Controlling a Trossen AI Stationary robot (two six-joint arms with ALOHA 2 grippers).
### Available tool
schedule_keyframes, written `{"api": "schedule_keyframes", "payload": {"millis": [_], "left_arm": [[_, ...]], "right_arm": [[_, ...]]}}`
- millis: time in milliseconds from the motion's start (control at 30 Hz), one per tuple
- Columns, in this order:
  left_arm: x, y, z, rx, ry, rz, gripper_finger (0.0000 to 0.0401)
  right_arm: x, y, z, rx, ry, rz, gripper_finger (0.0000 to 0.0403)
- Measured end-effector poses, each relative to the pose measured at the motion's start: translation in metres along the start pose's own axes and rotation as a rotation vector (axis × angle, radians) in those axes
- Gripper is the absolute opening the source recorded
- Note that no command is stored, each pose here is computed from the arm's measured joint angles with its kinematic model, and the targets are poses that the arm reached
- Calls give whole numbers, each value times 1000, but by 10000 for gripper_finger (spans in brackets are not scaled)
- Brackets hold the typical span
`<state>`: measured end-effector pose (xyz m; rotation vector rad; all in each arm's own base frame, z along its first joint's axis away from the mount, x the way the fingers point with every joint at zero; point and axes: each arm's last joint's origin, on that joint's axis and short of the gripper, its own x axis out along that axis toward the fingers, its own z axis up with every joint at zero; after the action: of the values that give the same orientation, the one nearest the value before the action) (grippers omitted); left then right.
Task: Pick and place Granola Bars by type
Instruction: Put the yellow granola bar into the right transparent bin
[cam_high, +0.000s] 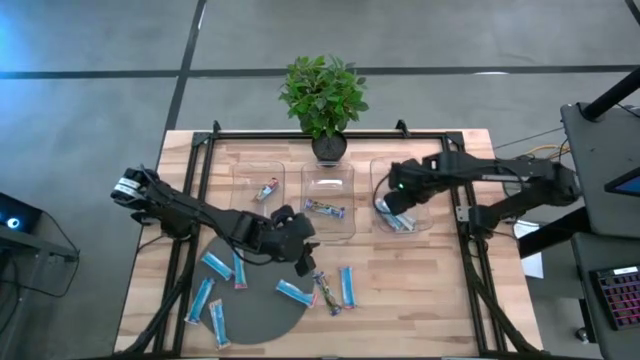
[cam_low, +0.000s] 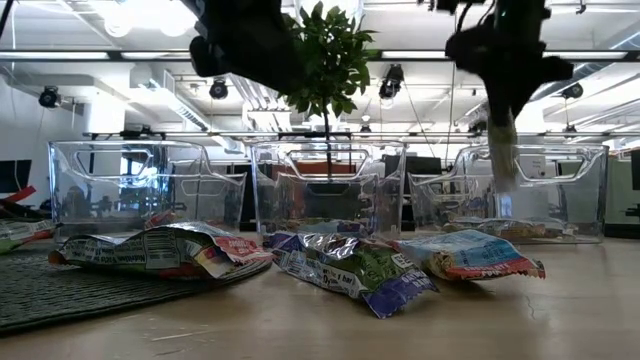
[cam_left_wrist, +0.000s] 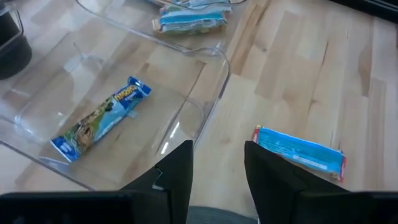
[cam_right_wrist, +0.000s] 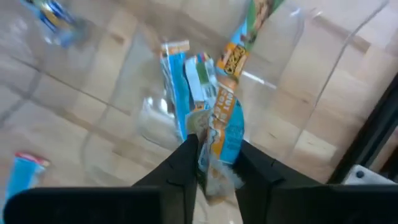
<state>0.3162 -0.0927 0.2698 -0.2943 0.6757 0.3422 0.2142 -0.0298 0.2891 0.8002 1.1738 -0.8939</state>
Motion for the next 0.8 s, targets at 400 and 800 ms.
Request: {"api": "schedule_keyframes", "payload": {"millis": [400, 800], "left_arm": [[-13, -6, -18, -85, 91, 27, 127], [-46, -12, -53, -175, 233, 138, 126]], "right_arm": [[12, -8, 23, -85, -28, -82, 208], [-14, 3, 12, -124, -132, 187, 237]]}}
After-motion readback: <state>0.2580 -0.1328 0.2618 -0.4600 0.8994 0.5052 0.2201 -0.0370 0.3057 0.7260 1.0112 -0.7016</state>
